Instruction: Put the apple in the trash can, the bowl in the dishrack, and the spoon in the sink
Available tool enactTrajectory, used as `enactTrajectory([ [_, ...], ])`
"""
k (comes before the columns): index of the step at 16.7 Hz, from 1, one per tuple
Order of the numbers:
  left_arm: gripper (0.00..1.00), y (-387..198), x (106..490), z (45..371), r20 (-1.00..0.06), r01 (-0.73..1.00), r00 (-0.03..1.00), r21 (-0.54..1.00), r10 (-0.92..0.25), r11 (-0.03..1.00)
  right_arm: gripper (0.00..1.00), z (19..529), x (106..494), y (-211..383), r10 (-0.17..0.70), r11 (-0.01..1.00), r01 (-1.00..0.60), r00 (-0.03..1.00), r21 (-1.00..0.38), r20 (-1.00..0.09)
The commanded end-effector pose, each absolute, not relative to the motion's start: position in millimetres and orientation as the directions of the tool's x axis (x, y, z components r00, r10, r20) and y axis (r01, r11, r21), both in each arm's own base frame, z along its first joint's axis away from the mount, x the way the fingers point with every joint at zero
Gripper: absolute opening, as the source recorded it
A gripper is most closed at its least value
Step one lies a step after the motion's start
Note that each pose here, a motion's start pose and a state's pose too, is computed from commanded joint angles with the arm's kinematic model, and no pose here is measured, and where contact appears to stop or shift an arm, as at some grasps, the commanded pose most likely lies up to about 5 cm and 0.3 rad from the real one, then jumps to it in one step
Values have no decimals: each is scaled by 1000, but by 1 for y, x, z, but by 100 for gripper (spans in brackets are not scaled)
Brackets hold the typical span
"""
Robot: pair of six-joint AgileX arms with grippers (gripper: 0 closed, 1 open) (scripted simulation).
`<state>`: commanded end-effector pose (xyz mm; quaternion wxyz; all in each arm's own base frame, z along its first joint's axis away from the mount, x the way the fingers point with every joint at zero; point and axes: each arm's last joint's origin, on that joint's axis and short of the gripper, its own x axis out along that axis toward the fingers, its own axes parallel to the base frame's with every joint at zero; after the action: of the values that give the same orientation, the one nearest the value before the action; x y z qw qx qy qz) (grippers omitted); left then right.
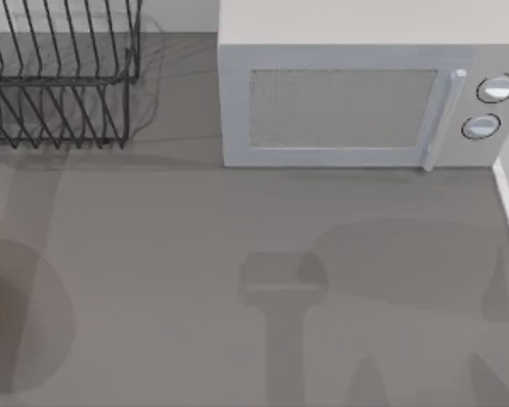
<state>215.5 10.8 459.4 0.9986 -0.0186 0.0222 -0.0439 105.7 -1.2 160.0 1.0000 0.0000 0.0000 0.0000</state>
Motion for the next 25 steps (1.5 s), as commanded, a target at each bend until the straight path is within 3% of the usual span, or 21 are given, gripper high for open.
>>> enactTrajectory([
  [5,0,28,185,422,-4,26,1000,-2,-26,1000,100,160,106,-1,0,1000,0,1000,0,0],
  [13,0,29,187,416,-6,22,1000,0,-22,1000,100,160,106,-1,0,1000,0,1000,0,0],
  [19,0,38,270,378,-20,19,1000,1,-19,1000,100,160,106,-1,0,1000,0,1000,0,0],
  [25,0,35,358,287,22,19,1000,6,-19,1000,100,160,106,-1,0,1000,0,1000,0,0],
])
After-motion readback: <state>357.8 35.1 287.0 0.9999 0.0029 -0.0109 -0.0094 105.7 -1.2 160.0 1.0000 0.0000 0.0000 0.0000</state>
